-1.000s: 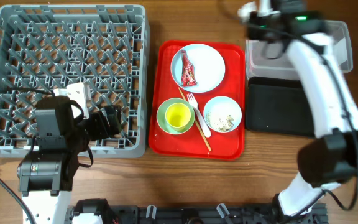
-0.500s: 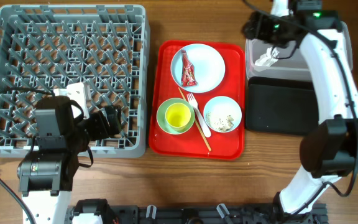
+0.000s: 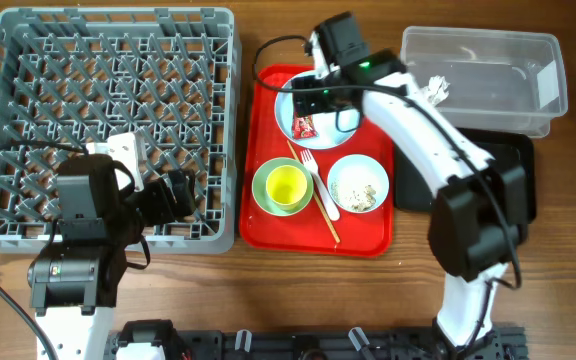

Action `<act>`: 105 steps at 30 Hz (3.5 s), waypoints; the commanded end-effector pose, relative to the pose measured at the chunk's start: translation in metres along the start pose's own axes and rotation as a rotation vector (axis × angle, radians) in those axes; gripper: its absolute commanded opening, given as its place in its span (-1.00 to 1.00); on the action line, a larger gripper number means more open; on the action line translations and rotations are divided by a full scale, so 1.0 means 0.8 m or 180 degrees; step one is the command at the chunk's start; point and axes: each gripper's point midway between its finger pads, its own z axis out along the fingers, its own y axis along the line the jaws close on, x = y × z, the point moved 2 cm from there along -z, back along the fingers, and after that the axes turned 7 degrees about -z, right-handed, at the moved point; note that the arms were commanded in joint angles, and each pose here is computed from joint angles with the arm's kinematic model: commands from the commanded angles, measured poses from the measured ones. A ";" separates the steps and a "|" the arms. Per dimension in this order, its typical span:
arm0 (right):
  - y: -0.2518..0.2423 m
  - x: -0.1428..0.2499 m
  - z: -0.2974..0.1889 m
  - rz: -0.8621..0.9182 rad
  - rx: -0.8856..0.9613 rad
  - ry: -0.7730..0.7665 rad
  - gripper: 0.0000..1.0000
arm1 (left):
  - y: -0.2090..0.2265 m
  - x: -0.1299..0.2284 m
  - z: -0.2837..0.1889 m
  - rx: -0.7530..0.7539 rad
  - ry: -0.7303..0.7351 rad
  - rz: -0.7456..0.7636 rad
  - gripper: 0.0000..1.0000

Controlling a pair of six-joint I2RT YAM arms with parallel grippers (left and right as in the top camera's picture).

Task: Sort waste into correct bins and load items into the dishwasher rack
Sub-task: 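Grasp the red wrapper on the white plate with the right gripper, then drop the red wrapper into the clear plastic bin, then grasp the blue bowl of rice with the right gripper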

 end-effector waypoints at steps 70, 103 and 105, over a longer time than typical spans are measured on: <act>0.006 0.152 -0.151 0.0194 0.0208 0.0634 0.41 | 0.000 -0.006 -0.005 -0.0011 -0.0043 -0.0039 1.00; -0.011 0.189 0.023 0.1634 0.0392 0.0736 -0.27 | 0.002 -0.004 0.002 -0.0039 0.0035 -0.0054 1.00; -0.009 0.192 0.025 0.1638 0.0368 0.0775 -0.27 | 0.002 -0.004 0.003 -0.0040 0.0037 -0.0055 1.00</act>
